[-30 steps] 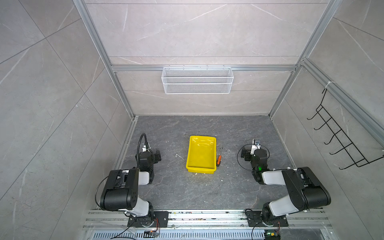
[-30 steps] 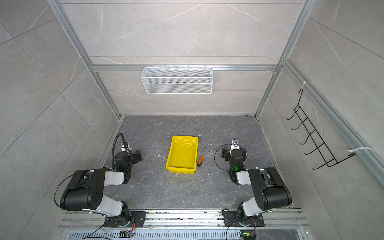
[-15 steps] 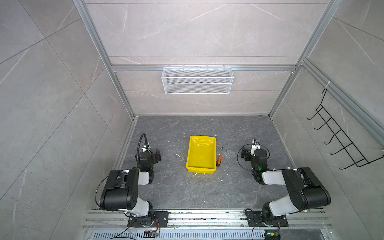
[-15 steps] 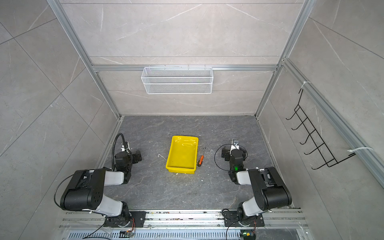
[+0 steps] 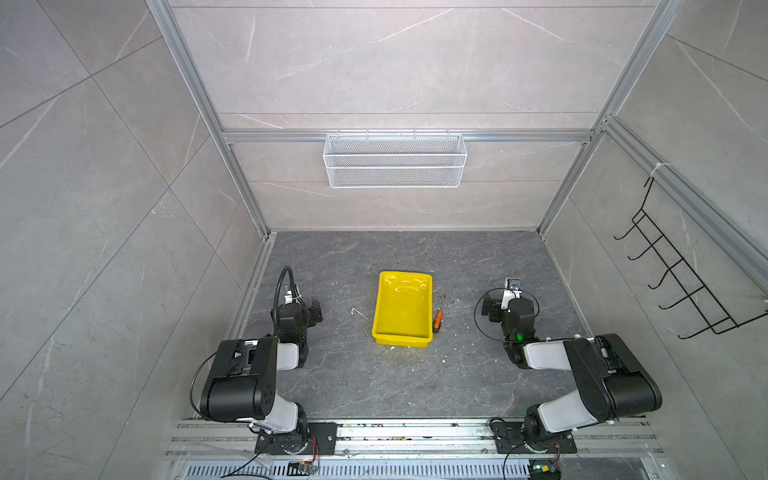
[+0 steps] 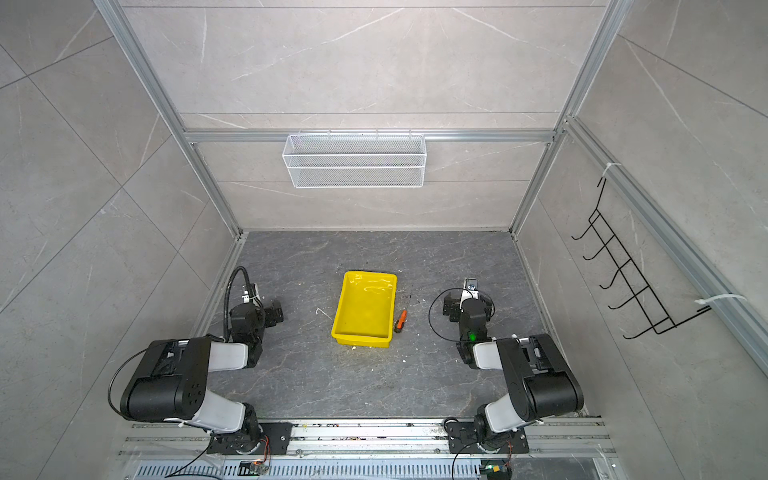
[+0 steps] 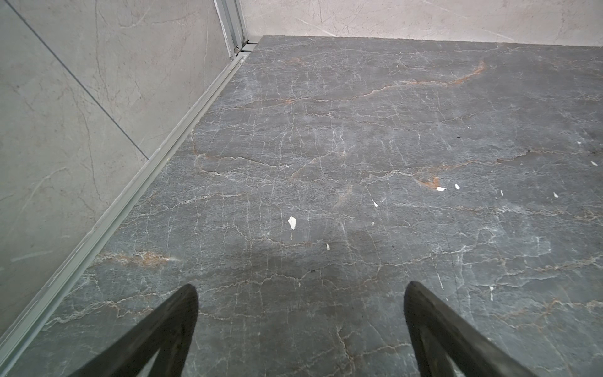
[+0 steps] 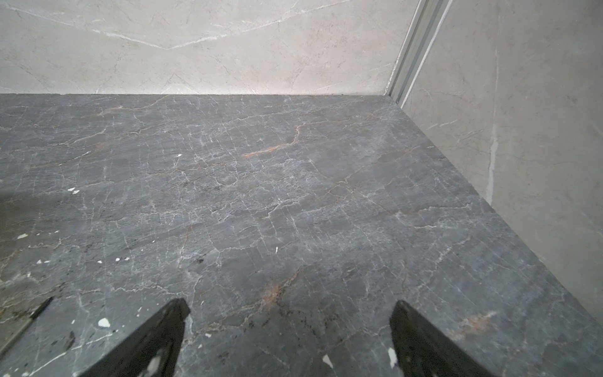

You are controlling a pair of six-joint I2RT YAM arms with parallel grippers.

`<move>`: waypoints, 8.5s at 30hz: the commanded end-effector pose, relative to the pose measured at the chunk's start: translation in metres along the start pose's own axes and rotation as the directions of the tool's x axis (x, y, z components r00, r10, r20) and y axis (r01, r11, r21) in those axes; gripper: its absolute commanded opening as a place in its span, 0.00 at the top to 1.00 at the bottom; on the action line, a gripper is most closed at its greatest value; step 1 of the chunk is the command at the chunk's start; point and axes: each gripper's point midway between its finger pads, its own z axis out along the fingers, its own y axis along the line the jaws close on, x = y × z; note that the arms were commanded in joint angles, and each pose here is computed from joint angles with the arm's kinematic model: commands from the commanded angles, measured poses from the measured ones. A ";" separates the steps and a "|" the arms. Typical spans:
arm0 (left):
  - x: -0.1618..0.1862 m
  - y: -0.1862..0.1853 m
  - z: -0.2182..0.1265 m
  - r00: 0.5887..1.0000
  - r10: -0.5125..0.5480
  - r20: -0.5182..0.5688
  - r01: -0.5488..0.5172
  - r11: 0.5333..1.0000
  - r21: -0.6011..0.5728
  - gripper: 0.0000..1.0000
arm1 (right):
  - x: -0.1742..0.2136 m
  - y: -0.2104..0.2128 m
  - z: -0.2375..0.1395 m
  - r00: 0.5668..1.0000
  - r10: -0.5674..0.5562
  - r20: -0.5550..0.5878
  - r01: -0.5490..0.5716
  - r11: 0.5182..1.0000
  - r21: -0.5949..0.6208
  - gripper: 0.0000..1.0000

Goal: Put the screwdriver in the bin

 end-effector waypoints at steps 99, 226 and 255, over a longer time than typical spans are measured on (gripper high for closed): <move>-0.022 -0.100 -0.050 0.828 -0.471 -0.302 0.536 0.824 0.185 0.01 | -0.057 0.239 -0.032 0.702 0.075 -0.709 -0.381 0.880 -0.284 0.09; -0.019 -0.127 -0.050 0.803 -0.428 -0.414 0.556 0.788 0.264 0.14 | -0.023 0.341 -0.091 0.697 -0.024 -0.717 -0.162 0.968 -0.190 0.48; -0.014 -0.113 -0.051 0.814 -0.438 -0.380 0.538 0.816 0.213 0.14 | -0.043 0.004 -0.041 0.997 -0.070 -0.016 0.072 0.953 0.295 0.04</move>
